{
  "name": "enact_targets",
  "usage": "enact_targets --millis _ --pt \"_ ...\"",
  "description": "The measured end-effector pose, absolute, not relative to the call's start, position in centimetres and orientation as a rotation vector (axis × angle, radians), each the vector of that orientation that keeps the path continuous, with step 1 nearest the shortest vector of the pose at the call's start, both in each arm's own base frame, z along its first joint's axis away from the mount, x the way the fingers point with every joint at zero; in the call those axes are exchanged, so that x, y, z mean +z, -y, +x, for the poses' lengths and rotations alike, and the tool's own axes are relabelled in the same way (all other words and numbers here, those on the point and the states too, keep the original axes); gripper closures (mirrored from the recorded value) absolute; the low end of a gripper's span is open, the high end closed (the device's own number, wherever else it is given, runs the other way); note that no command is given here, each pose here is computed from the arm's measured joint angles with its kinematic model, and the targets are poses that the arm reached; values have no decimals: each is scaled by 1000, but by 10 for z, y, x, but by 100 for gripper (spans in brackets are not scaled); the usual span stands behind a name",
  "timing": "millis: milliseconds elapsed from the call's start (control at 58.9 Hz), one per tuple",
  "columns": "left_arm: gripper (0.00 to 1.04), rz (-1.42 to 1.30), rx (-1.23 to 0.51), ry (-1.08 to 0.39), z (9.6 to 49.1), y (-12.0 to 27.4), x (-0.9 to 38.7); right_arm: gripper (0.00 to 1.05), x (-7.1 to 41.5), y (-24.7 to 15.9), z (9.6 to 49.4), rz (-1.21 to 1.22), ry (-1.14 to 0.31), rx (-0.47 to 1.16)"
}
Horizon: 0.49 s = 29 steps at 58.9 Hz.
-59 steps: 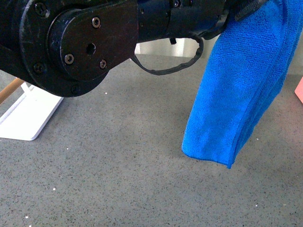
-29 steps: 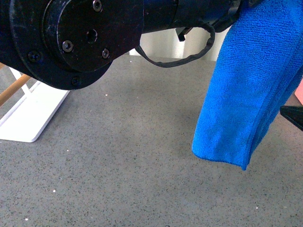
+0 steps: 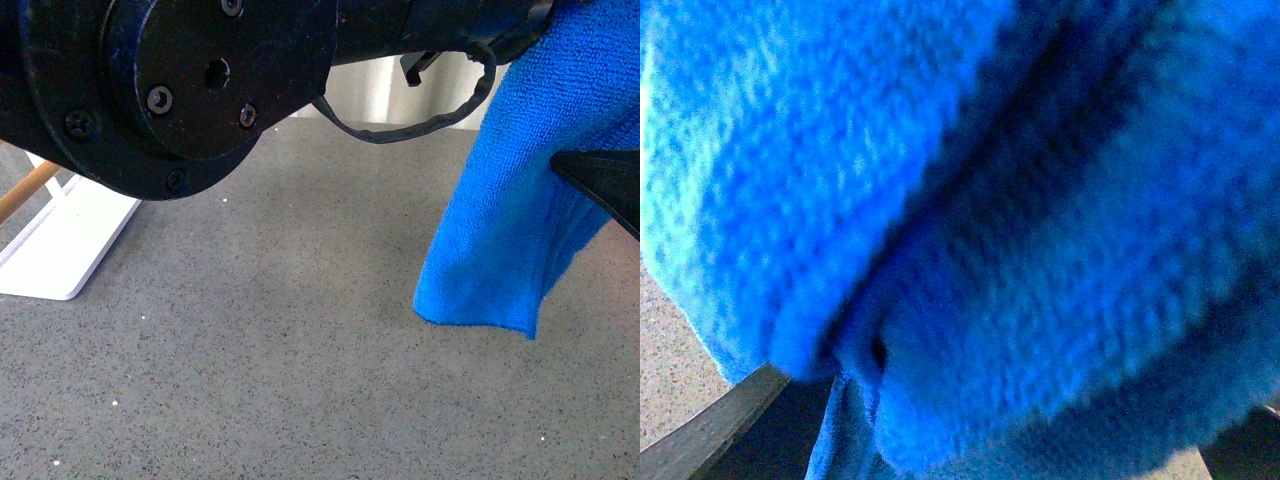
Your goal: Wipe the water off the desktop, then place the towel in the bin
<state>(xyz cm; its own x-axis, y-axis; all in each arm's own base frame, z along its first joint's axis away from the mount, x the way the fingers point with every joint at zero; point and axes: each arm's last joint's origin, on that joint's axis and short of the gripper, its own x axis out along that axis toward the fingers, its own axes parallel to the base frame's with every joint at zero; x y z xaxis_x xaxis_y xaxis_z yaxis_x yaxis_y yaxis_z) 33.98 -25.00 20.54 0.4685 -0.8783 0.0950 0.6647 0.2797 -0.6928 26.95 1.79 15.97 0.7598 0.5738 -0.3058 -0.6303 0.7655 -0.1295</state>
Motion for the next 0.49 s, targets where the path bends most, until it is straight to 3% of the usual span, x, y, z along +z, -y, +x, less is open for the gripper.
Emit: enact_targets --millis 221,357,492 --pt "99 -757 -1072 -345 336 255 205 7 161 -35 280 -228 -233 710" --pt "99 -764 -1080 -351 334 258 205 32 160 -43 285 -226 -216 712" --pt "99 -764 -1079 -351 333 258 205 48 160 -45 286 -220 -212 708"
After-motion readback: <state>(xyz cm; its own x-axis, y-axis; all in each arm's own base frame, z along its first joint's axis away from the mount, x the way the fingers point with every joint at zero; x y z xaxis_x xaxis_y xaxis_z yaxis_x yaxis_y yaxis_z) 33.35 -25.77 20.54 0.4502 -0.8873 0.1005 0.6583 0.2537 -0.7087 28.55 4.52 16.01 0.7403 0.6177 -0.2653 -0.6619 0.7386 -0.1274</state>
